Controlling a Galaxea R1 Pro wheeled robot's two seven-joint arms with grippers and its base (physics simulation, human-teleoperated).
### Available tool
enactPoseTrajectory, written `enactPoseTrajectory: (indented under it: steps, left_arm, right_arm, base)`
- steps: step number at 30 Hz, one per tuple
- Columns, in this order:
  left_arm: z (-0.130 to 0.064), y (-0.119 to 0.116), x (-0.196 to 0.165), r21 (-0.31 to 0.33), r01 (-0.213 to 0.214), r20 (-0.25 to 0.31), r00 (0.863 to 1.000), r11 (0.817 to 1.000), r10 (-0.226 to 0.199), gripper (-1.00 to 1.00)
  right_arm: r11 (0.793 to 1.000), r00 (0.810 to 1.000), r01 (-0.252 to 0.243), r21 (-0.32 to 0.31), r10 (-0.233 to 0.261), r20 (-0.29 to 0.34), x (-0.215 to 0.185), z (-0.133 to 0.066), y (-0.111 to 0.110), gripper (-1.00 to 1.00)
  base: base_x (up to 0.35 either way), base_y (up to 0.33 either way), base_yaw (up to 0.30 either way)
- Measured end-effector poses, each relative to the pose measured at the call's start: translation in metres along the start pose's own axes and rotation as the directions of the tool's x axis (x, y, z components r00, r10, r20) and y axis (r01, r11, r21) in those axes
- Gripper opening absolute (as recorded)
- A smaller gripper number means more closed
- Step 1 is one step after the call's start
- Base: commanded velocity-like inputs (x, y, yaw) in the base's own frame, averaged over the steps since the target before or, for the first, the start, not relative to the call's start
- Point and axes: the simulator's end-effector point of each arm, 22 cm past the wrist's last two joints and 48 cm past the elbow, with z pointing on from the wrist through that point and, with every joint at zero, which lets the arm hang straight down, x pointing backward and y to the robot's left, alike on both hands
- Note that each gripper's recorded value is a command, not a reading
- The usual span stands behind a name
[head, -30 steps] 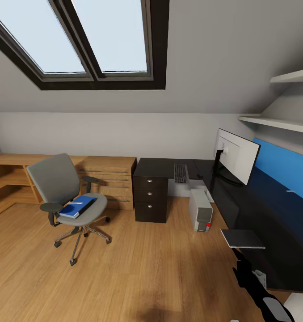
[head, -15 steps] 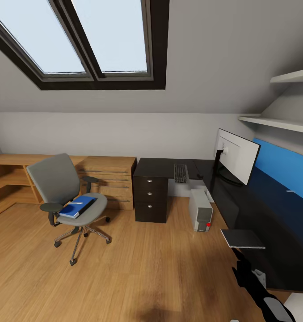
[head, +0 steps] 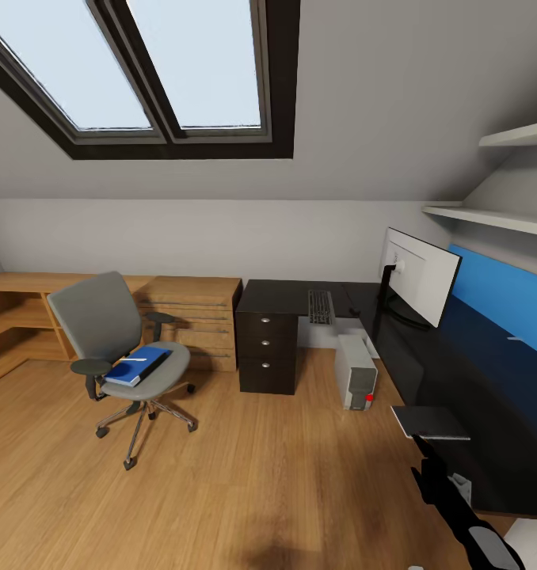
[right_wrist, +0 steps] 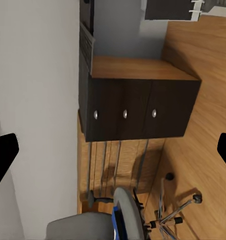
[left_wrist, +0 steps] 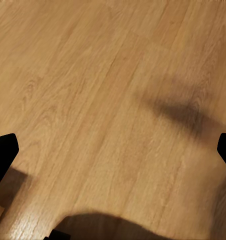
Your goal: In the bedroom, organize the workspace by keeping the computer under the desk, ensuring the monitor is on the desk, placing the keyboard on the desk next to the monitor, placing the mouse on the desk next to the keyboard, moving the folder from the swivel chair onto the desk next to the mouse, stacking the notebook on top of the folder with the pen on top of the notebook, and positioning the swivel chair next to the desk.
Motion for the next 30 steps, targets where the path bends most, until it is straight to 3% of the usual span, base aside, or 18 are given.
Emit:
enactPoseTrajectory:
  steps: [8, 30]
  left_arm:
    - [-0.002, -0.016, 0.000, 0.015, 0.022, 0.003, 1.000, 1.000, -0.022, 1.00]
    - [-0.003, 0.000, 0.018, -0.002, 0.001, -0.033, 0.999, 1.000, -0.002, 1.00]
  right_arm:
    - [0.999, 1.000, 0.003, -0.040, -0.004, -0.026, 0.016, 0.001, 0.012, 1.00]
    - [1.000, 0.999, -0.007, -0.013, 0.006, -0.032, 0.019, -0.006, -0.005, 1.00]
  base:
    - [0.000, 0.000, 0.000]
    - [0.000, 0.000, 0.000]
